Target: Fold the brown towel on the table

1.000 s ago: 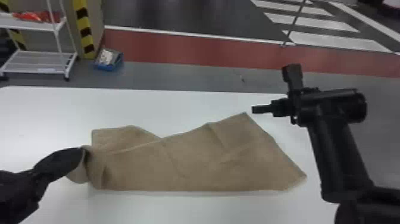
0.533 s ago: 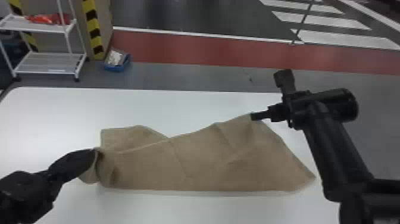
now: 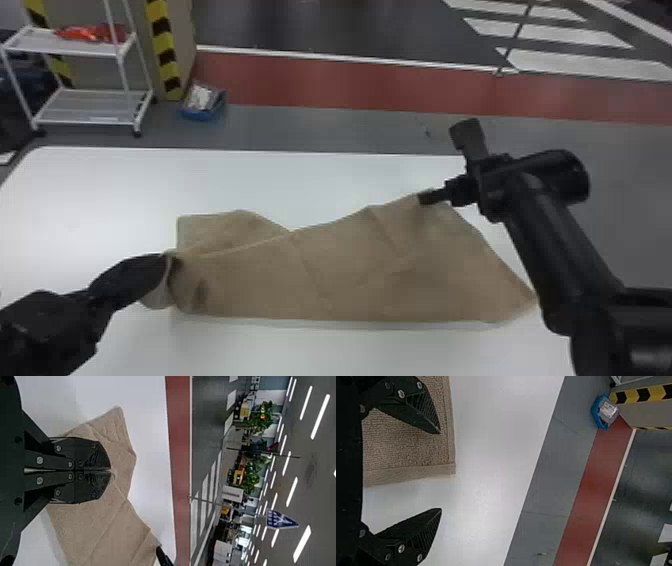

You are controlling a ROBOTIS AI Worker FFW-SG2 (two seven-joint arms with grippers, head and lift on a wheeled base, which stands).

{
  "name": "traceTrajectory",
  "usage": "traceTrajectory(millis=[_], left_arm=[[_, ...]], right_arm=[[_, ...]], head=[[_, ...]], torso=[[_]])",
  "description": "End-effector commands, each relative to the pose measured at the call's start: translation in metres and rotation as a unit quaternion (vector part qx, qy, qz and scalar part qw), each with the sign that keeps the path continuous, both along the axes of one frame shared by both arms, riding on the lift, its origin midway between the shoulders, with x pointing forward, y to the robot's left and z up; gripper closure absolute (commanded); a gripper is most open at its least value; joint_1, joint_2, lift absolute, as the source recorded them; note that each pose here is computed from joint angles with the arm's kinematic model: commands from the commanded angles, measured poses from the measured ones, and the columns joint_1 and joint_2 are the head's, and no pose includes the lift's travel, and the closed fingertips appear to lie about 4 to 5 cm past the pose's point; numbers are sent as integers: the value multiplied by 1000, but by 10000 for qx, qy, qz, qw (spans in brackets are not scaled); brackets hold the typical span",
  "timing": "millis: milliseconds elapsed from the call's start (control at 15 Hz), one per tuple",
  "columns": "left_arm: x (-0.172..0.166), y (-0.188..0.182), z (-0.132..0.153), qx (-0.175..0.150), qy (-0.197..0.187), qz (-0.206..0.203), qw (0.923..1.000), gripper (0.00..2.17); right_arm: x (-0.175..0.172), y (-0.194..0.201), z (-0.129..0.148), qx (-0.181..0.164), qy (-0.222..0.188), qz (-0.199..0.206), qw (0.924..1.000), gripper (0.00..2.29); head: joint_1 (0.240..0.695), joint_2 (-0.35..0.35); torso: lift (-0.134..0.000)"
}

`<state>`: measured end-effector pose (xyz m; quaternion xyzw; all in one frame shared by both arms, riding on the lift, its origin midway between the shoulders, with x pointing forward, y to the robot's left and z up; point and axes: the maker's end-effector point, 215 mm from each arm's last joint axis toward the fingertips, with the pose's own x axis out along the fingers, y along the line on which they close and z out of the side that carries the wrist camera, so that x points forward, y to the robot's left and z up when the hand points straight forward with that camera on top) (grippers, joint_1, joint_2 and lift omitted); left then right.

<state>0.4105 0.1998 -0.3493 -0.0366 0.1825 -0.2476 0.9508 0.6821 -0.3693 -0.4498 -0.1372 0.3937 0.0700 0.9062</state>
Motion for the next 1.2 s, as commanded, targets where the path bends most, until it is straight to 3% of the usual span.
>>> traceTrajectory(millis=[0,400,467,800,1000,1133], left_arm=[[-1,0,-1,-11,5,3,10000,2142],[-3,2,-2,4,21,22,10000,2142],[-3,3,-2,8,14,20,10000,2142],[-5,7,-2,21,7,33,10000,2142],[-6,9,-3,24,14,51,10000,2142],[-6,9,-2,23,6,44,10000,2142]], right_arm=[[2,3,-3,-24,-27,70,10000,221],[-1,5,-13,-18,-8,118,9999,353],[0,6,-12,-4,-37,133,9999,485],[-2,6,-15,37,-22,118,9999,532],[-4,7,-17,136,-8,106,9999,684],[-4,6,-17,168,-2,92,9998,947]], head=[[695,-169],[695,-165],[695,-164],[695,-160],[695,-157],[695,-155]], torso=[[-124],[-124],[-124],[-124],[-124],[-124]])
